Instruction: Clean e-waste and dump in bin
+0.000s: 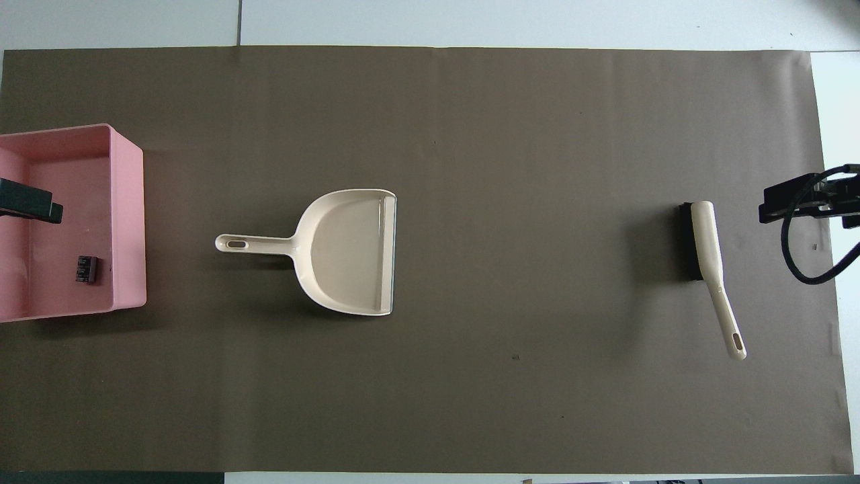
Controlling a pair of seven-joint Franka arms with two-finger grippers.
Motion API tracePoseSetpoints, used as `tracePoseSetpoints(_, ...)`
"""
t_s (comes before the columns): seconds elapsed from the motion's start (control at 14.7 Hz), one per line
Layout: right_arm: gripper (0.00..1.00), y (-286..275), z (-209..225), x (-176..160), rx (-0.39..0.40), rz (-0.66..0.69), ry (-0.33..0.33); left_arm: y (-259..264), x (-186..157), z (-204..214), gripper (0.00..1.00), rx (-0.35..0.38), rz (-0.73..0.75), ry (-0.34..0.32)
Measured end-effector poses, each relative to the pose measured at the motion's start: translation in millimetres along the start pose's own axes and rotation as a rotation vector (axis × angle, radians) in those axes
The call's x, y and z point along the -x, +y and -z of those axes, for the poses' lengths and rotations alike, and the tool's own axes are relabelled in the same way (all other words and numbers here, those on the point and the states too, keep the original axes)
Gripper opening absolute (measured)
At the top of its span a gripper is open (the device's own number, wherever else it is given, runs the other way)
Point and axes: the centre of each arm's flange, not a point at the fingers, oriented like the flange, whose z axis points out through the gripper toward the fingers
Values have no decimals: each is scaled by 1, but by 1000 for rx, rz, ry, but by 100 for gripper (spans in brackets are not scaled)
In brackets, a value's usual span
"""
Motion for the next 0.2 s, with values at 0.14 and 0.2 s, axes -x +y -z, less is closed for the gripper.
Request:
tracePoseSetpoints(0.14,100,0,0,0,0,0,0,1,0,-1,98,0,-2,-5)
tracePoseSetpoints(0.2,100,0,0,0,0,0,0,1,-1,-2,98,1,-2,-6)
